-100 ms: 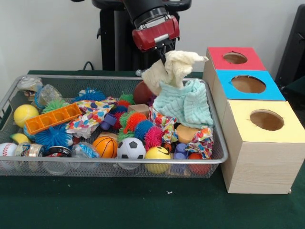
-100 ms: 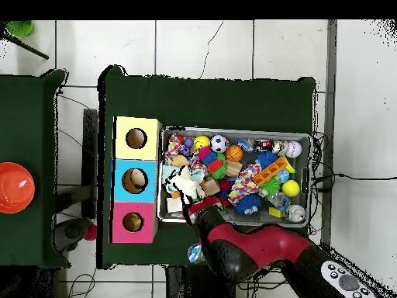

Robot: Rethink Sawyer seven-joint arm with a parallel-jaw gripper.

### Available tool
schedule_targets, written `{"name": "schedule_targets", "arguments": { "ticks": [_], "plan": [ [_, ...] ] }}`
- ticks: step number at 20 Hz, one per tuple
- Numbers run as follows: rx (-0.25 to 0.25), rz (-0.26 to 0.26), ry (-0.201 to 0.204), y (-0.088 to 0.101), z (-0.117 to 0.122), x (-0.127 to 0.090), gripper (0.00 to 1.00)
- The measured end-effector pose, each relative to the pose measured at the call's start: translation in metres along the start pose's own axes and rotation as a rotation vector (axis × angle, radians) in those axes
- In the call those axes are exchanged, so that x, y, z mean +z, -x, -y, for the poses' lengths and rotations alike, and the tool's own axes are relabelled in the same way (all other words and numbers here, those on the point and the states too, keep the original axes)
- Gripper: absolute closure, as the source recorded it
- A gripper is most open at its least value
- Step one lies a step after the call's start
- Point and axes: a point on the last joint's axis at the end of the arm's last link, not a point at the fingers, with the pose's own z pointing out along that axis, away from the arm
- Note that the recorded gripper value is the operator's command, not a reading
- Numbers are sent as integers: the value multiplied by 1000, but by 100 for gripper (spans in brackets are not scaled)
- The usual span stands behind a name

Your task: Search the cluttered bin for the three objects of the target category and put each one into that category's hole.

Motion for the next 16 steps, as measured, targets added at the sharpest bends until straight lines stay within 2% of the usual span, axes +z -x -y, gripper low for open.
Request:
{"name": "schedule_targets", "arguments": {
  "ticks": [3,13,14,16],
  "plan": [
    [-8,16,-11,4,3,-2,100],
    [-25,23,-36,10,10,-8,100],
    [-22,25,-42,10,14,-10,0],
    [-21,26,-43,10,15,-10,0]
  ]
}}
